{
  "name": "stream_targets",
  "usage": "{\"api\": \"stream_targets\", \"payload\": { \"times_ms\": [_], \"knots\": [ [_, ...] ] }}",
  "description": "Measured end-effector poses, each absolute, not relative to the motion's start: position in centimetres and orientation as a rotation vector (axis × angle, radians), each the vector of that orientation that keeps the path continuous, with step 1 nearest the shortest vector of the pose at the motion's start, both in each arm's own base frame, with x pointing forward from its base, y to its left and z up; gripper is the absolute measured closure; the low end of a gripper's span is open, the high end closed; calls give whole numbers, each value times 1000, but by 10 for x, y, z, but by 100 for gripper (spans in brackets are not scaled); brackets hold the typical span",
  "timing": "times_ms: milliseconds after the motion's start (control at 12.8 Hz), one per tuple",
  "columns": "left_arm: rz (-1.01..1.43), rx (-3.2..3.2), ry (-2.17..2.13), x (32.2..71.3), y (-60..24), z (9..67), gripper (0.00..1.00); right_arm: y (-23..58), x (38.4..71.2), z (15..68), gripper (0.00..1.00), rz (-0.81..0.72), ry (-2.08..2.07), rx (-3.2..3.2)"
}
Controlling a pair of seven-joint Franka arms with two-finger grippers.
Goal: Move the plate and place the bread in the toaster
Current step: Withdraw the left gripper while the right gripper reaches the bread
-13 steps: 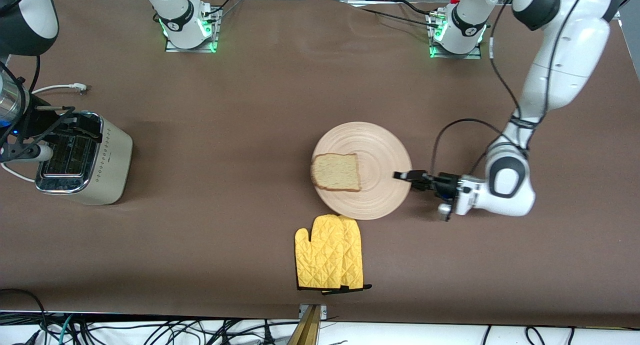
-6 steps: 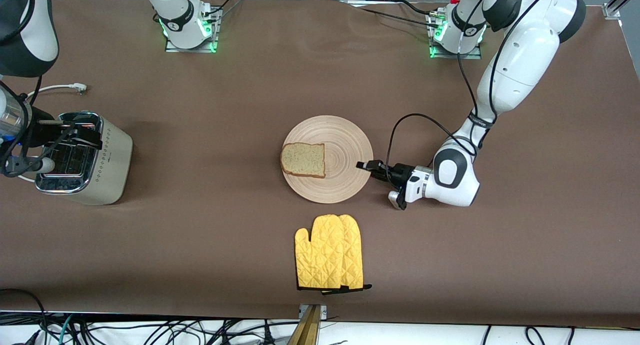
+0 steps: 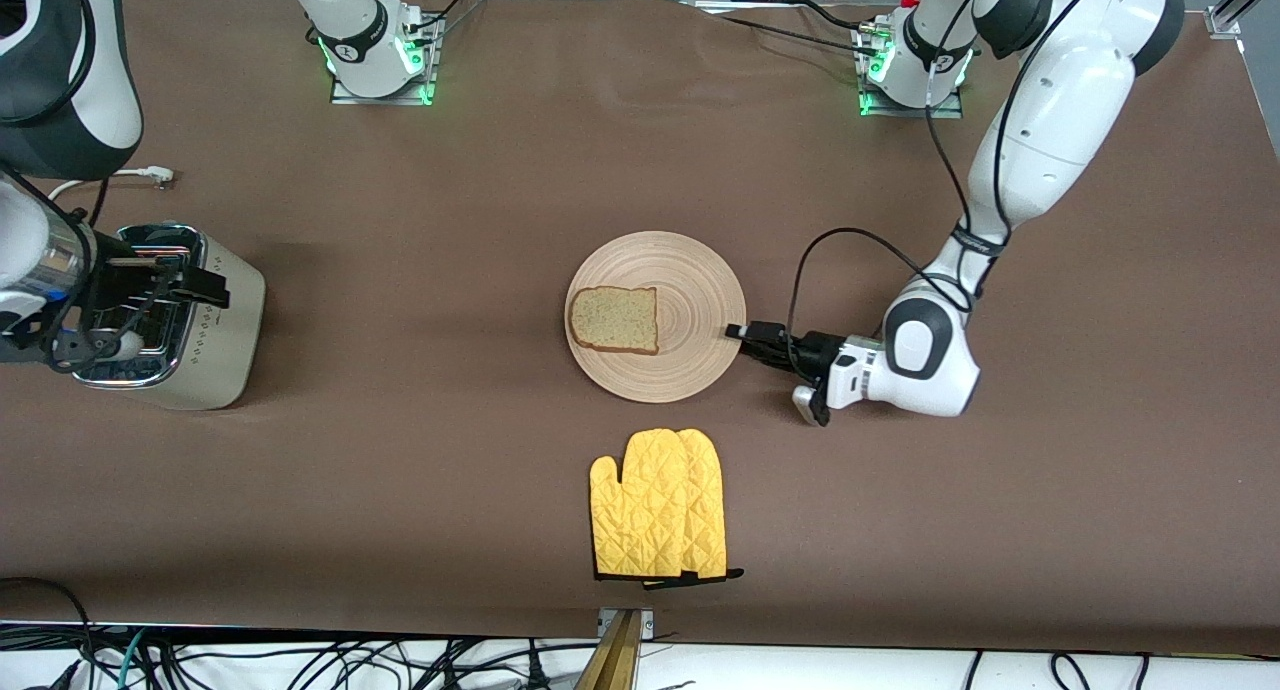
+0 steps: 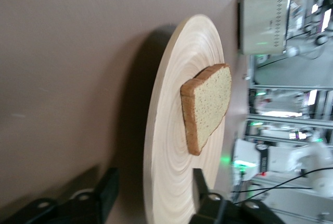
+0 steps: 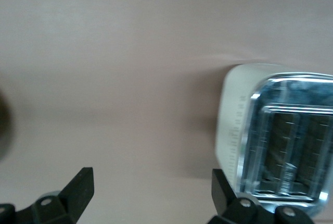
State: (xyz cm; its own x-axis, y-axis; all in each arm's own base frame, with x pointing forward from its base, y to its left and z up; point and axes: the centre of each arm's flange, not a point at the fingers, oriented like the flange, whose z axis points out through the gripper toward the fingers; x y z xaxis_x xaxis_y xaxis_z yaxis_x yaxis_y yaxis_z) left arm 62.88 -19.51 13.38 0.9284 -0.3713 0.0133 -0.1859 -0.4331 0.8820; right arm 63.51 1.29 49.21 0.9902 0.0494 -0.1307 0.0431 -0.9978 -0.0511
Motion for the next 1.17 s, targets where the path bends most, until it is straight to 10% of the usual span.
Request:
{"api": "stream_targets", "payload": {
  "times_ms": [234, 1168],
  "knots": [
    [-150, 2256, -622, 659, -122, 210, 0, 63, 639, 466, 0, 265, -124, -2962],
    [-98, 2934, -1156, 661, -41, 510, 0, 321, 623, 334, 0, 160, -104, -2943]
  ]
}}
